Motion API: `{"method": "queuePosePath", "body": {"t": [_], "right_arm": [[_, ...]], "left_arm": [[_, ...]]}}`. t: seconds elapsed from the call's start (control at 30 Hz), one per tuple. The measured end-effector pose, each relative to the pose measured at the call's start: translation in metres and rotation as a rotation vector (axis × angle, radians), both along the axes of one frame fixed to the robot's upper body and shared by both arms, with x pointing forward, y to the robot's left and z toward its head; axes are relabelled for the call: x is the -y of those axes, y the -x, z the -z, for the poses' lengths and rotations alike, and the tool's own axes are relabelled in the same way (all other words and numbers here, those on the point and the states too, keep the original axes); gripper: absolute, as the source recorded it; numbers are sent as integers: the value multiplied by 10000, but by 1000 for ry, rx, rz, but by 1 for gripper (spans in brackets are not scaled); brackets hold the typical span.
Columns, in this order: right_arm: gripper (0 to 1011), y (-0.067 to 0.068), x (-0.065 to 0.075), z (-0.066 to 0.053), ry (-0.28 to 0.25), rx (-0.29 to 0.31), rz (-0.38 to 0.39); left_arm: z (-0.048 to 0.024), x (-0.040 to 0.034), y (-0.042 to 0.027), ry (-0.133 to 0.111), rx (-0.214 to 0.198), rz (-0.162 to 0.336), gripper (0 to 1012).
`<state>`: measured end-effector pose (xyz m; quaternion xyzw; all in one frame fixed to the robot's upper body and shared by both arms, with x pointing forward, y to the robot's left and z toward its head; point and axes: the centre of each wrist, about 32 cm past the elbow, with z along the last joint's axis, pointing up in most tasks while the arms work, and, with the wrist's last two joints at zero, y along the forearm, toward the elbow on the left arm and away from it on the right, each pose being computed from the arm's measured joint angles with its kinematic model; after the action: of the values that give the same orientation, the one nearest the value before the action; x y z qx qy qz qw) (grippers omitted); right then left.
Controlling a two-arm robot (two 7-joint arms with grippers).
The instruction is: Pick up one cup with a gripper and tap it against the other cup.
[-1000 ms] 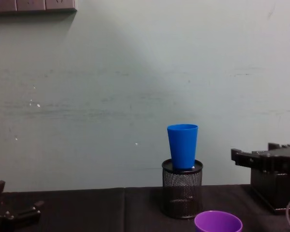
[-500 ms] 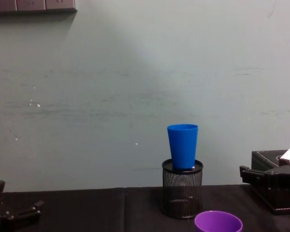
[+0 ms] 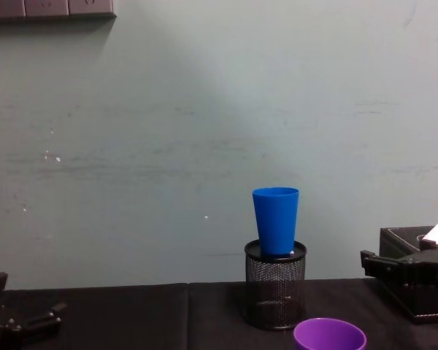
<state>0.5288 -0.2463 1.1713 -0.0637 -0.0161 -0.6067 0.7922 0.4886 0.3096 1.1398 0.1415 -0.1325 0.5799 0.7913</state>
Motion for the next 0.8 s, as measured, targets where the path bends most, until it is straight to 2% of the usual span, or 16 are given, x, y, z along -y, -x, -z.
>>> {"method": "queuePosePath", "body": {"t": [0.8], "right_arm": [[1000, -2, -3, -10, 1, 0, 3]], "left_arm": [[0, 0, 0, 0, 0, 0, 1000]]}}
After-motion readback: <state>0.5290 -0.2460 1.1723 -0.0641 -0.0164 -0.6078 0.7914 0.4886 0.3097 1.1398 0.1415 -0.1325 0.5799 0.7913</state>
